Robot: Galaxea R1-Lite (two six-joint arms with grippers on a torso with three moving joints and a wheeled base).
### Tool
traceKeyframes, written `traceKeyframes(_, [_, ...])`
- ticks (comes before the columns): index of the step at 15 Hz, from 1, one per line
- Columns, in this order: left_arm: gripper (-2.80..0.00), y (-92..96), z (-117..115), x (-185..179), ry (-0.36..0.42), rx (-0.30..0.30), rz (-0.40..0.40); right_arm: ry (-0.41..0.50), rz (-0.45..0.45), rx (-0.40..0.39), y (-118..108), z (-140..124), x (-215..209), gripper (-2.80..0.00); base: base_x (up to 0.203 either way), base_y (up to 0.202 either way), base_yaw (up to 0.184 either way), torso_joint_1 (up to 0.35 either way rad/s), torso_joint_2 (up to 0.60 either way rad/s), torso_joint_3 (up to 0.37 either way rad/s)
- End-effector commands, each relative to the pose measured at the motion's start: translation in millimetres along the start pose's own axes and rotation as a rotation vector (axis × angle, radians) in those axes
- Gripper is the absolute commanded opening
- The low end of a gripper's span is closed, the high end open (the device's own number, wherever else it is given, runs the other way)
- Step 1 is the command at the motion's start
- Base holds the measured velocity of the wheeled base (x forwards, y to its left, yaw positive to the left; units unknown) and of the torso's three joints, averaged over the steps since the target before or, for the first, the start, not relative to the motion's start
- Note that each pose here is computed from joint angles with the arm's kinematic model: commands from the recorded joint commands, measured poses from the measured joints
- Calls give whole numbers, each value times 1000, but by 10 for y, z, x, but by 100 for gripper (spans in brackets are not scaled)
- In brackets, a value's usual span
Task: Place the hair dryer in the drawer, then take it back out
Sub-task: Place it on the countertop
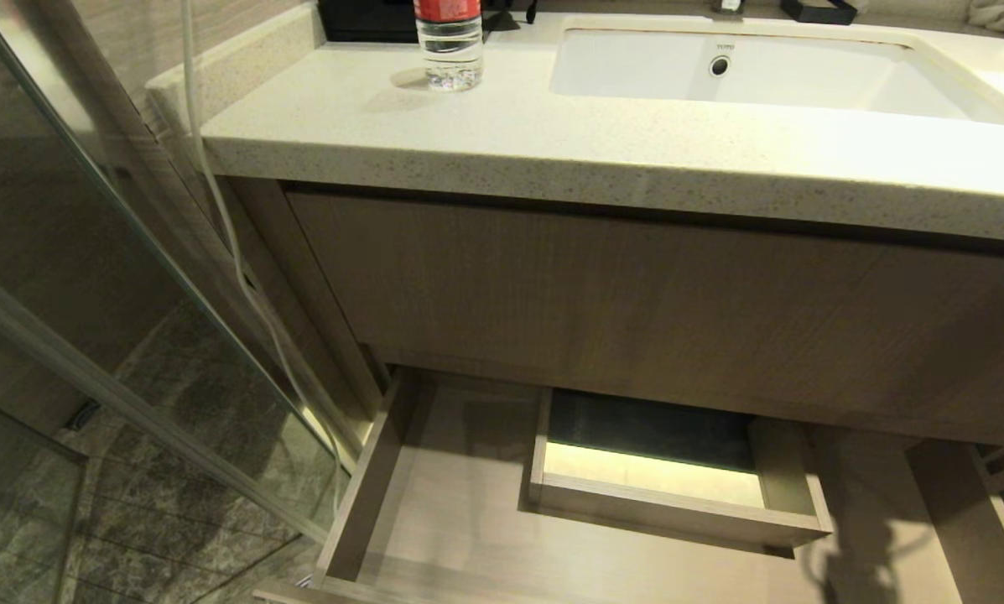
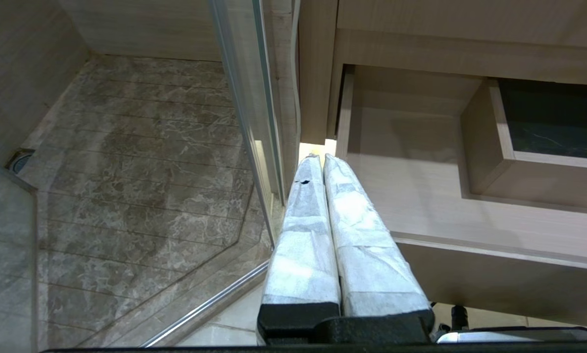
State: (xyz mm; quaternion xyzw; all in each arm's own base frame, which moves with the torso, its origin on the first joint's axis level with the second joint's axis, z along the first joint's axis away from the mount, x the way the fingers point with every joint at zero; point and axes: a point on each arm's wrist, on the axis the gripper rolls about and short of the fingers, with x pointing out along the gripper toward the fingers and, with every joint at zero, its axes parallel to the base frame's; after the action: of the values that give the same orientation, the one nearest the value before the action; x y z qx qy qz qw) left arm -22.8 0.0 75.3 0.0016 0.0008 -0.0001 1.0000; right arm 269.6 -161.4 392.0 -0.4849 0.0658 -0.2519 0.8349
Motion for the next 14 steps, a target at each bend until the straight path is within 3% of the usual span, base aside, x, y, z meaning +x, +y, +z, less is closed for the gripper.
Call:
traceKeyframes(1, [-280, 0, 0, 0, 0, 0, 0, -9, -12, -4, -44, 33, -55, 0, 0, 0, 0, 0, 0, 0])
traceKeyframes(5, [-280, 0, 0, 0, 0, 0, 0, -24, -30, 3, -176, 130, -335, 0, 0, 0, 0, 0, 0, 0])
traceKeyframes(10, [-280, 0, 0, 0, 0, 0, 0, -44, -60, 22, -302, 234, -1024, 0, 0, 0, 0, 0, 0, 0])
traceKeyframes(11, [-280, 0, 0, 0, 0, 0, 0, -47, -61, 31, -315, 247, -1178, -280, 0, 0, 0, 0, 0, 0])
traceKeyframes(14, [-280, 0, 0, 0, 0, 0, 0, -17, -16, 39, -249, 221, -1649, -280, 0, 0, 0, 0, 0, 0])
